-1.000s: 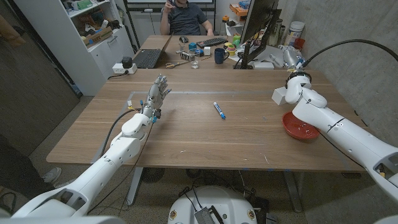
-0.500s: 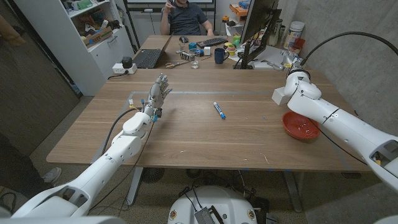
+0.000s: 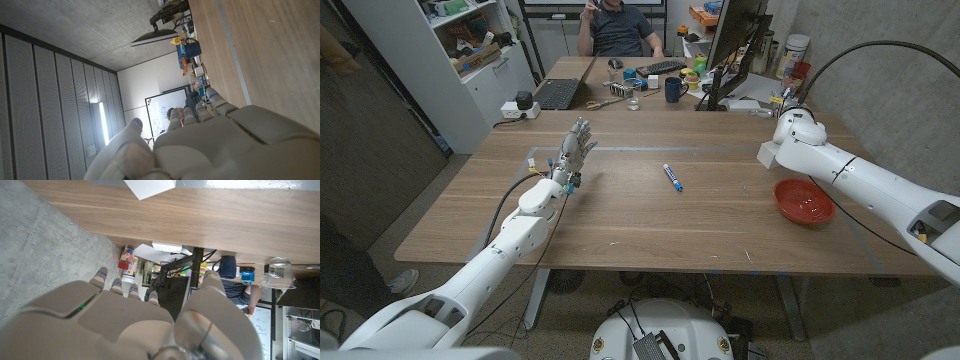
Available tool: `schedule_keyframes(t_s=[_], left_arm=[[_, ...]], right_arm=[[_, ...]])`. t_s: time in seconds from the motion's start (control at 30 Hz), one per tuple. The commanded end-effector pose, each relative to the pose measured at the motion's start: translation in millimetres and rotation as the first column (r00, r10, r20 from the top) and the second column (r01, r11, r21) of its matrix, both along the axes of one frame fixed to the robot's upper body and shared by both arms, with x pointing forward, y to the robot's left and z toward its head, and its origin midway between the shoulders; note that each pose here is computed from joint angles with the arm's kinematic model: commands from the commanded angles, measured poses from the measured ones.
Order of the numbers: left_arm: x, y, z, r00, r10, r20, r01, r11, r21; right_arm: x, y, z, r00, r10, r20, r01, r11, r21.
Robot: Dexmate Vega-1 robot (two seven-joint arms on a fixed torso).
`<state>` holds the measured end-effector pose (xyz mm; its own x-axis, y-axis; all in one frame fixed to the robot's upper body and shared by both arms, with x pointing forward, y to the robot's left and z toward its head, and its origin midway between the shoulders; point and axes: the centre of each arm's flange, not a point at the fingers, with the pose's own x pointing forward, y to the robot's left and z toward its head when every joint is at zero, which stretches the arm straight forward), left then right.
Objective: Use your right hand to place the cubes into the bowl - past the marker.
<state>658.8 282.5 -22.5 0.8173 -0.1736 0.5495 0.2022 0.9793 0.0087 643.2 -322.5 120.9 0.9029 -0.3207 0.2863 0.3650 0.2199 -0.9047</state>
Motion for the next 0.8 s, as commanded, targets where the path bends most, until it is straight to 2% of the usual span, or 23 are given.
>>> schedule_keyframes(t_s=[0.03,0.3,0.5,0.67,0.8], left_arm=[[4.2,1.9,1.9,1.0,0.001,-0.001,-0.001,1.0,-0.004],[4.8,4.8,1.8,1.0,0.001,-0.002,-0.001,1.0,-0.001],[5.7,6.7,2.3,1.0,0.0,-0.002,0.0,1.0,-0.001],[6.4,8.2,2.6,1.0,0.0,-0.002,0.0,1.0,-0.001],[7.0,9.5,2.7,1.0,0.0,-0.003,0.0,1.0,-0.001]], right_arm=[[10.4,1.3,-2.8,0.991,-0.016,-0.136,0.017,1.0,0.007],[19.0,4.8,-3.4,0.971,-0.014,-0.239,0.015,1.0,0.002],[21.7,7.6,-3.6,0.966,-0.013,-0.258,0.013,1.0,-0.002],[25.2,8.9,-3.1,0.948,-0.017,-0.319,0.017,1.0,-0.003],[29.8,9.0,-2.6,0.921,-0.012,-0.391,0.018,1.0,0.012]])
